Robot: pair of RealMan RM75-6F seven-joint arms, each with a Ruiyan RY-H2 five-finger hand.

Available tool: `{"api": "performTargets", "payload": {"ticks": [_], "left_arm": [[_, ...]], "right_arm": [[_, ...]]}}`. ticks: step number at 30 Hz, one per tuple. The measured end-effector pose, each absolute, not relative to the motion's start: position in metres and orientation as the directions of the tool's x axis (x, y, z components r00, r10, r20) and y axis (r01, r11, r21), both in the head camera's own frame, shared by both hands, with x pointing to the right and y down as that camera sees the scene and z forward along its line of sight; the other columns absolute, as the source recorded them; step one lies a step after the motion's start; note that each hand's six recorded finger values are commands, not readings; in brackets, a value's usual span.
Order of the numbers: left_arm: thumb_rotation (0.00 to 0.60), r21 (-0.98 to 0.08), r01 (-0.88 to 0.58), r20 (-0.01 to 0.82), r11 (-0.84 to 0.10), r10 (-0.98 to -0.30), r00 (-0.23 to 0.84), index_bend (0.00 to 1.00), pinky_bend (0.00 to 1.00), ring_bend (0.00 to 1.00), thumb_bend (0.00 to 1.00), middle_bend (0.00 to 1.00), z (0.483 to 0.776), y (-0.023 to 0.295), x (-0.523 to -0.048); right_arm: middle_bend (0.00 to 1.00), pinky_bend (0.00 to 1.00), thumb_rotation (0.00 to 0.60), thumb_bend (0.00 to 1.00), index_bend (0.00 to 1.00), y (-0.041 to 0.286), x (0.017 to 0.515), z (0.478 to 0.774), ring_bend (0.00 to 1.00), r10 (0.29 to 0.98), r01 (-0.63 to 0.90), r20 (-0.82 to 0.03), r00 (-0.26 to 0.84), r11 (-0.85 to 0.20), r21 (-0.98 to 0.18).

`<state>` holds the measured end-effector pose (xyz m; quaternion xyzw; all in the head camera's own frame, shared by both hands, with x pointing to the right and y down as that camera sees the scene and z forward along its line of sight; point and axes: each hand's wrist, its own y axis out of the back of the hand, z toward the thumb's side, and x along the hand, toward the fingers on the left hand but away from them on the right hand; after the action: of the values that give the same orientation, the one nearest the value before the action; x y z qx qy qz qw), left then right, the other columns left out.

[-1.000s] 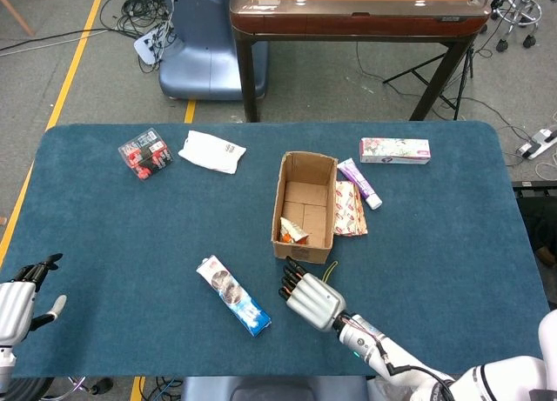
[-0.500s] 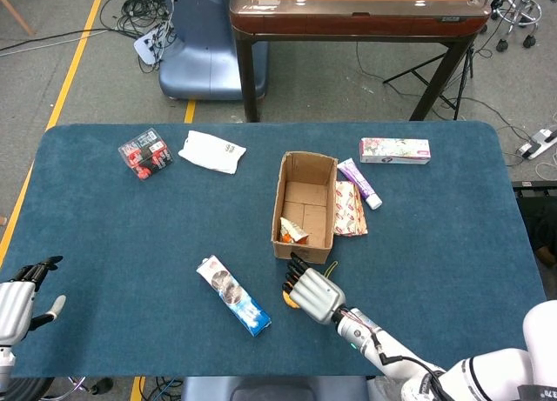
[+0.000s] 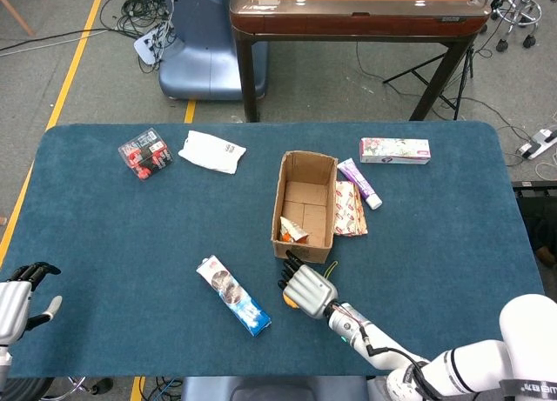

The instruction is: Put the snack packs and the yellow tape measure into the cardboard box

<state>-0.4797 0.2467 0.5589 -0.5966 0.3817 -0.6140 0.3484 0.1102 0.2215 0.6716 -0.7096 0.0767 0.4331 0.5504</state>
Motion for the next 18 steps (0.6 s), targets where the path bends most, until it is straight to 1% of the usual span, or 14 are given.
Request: {"api": "performTargets", "payload": {"ticks": [10,18], "left_arm": [[0.600,-0.882,-0.028,0.471,-0.470,-0.880,-0.054,0.39,0.62,0.32,0.26,0.34,0.557,0.246,-0.482],[0.600,-0.882,-0.034,0.471,-0.470,-0.880,-0.060,0.39,0.62,0.32,0.26,0.34,0.556,0.246,-0.484]], "right_arm": [[0.23,0.01,0.600,0.00,0.28,0.223,0.105,0.679,0.08,0.351,-0.589,-0.714,0.606,-0.405,-0.699],[0.28,0.01,0.600,0.00,0.28,0.223,0.106,0.684,0.08,0.338,-0.606,-0.734,0.589,-0.415,-0.678]]}}
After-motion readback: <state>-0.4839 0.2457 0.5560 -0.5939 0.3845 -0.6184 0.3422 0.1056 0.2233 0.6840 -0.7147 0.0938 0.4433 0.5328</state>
